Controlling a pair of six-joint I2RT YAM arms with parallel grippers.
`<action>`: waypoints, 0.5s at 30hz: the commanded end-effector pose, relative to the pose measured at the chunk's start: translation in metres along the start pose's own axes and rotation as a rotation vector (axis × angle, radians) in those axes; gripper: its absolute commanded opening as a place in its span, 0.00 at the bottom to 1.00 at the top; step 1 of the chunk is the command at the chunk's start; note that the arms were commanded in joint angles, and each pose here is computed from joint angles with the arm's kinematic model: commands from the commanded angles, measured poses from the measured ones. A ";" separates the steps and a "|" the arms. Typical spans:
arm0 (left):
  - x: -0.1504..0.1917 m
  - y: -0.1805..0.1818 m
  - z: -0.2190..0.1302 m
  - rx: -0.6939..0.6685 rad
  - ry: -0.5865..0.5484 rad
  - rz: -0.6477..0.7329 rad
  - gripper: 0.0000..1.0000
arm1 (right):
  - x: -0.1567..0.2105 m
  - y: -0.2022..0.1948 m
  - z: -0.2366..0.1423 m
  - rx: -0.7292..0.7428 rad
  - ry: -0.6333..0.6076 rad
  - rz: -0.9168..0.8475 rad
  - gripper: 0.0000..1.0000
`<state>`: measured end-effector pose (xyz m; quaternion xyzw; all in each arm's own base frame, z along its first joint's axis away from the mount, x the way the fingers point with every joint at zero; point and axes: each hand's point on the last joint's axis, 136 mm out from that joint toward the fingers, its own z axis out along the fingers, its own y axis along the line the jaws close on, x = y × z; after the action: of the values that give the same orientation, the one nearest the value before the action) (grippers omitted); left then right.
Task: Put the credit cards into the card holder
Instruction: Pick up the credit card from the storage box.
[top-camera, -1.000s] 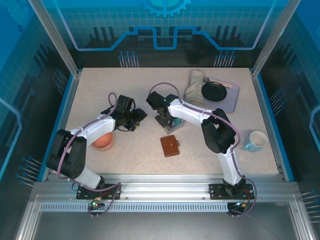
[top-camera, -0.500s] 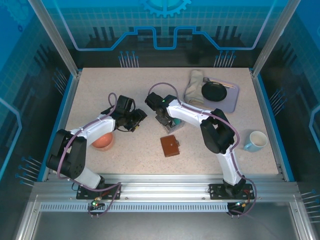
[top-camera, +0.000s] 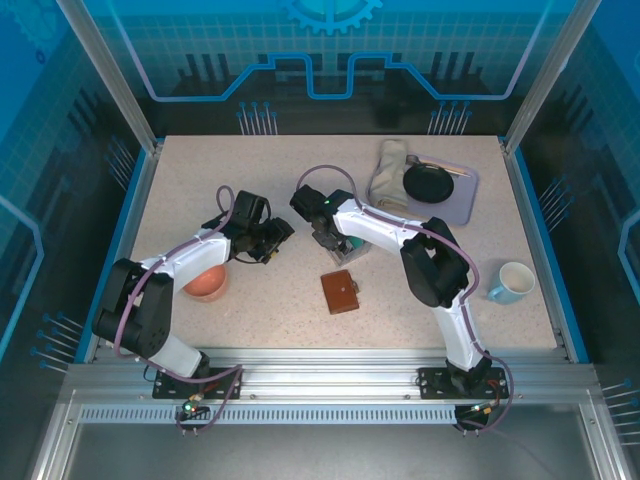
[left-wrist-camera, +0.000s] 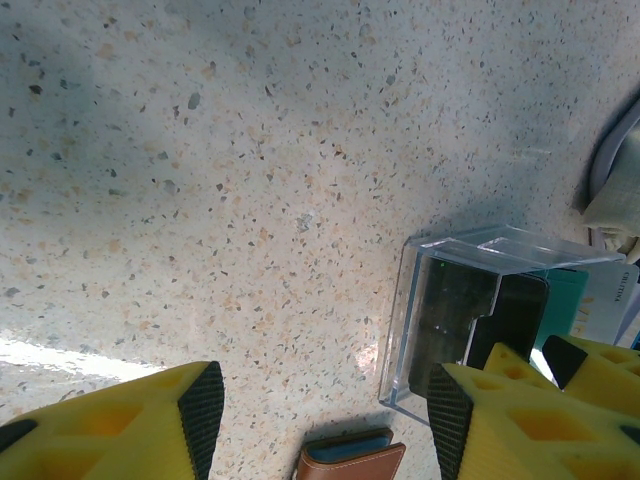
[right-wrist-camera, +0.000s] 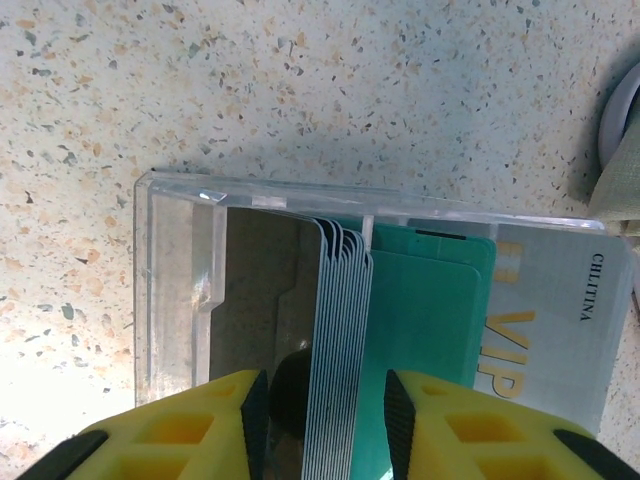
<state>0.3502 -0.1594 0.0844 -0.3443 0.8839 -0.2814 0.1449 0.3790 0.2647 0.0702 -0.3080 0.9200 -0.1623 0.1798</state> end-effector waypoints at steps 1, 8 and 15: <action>0.000 0.002 0.002 -0.002 0.018 -0.019 0.59 | -0.001 -0.011 -0.018 0.027 -0.021 0.009 0.38; 0.001 0.002 0.002 -0.004 0.022 -0.018 0.59 | -0.003 -0.014 -0.021 0.025 -0.031 0.020 0.34; 0.002 0.001 0.001 -0.001 0.025 -0.019 0.59 | -0.002 -0.017 -0.022 0.028 -0.029 0.021 0.34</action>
<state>0.3497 -0.1605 0.0846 -0.3430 0.8840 -0.2838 0.1426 0.3810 0.2632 0.0792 -0.3041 0.9188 -0.1648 0.1903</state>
